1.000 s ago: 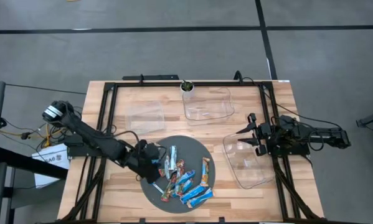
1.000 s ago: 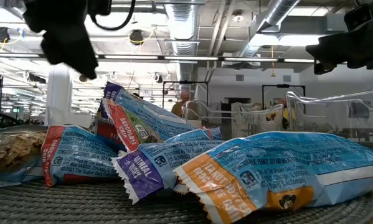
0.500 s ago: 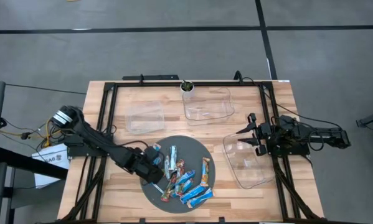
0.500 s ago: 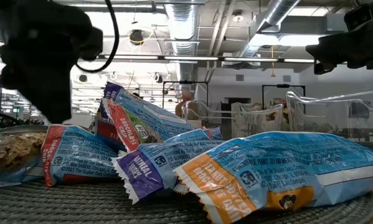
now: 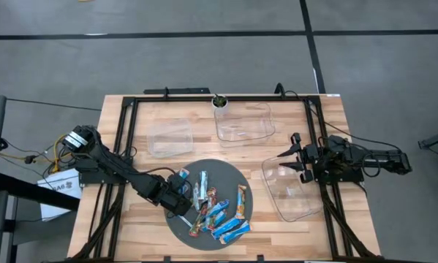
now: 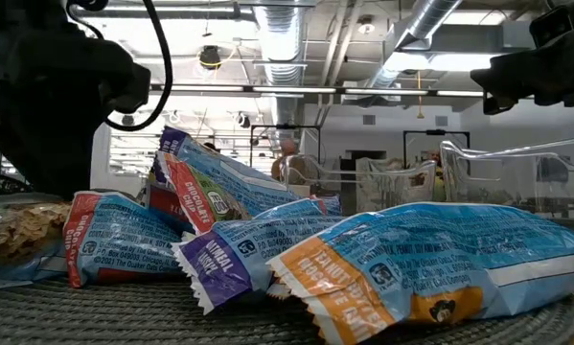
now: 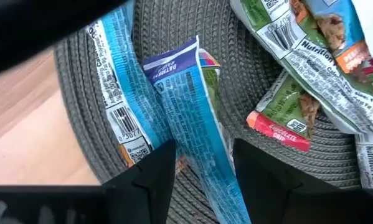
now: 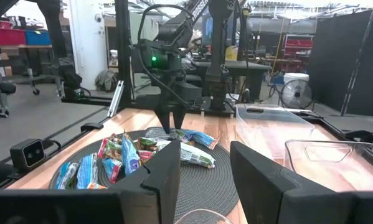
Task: Pick and place Granola Bars by type
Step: Put the blue granola bar into the white bin
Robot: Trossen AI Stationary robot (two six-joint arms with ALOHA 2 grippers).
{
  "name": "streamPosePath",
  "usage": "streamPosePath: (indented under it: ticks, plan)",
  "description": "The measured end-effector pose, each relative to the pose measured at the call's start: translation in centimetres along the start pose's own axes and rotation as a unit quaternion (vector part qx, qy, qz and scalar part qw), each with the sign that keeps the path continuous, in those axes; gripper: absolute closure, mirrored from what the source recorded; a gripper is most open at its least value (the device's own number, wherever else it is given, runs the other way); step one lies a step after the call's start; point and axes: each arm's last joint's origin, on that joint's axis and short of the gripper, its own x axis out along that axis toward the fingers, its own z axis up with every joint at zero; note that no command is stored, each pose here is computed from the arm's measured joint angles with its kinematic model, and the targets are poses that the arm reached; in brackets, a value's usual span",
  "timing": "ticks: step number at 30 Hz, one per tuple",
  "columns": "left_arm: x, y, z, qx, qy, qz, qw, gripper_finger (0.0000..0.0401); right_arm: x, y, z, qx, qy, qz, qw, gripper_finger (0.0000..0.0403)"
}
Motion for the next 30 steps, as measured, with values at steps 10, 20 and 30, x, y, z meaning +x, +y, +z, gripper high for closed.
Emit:
streamPosePath:
  ticks: [10, 20, 30]
  plan:
    - [1.7, -0.1, -0.4, 0.013, 0.010, 0.014, 1.000, 0.0248, 0.0, 0.0, 0.0, 0.000, 0.000, 0.000, 1.000, 0.0270]
    - [1.7, -0.4, -0.4, 0.015, 0.009, 0.003, 1.000, 0.0283, 0.0, 0.0, 0.0, 0.000, 0.000, 0.000, 1.000, 0.0270]
    - [1.1, -1.1, -0.1, 0.080, -0.006, -0.043, 0.996, 0.0382, 0.0, 0.0, 0.0, 0.000, 0.000, 0.000, 1.000, 0.0270]
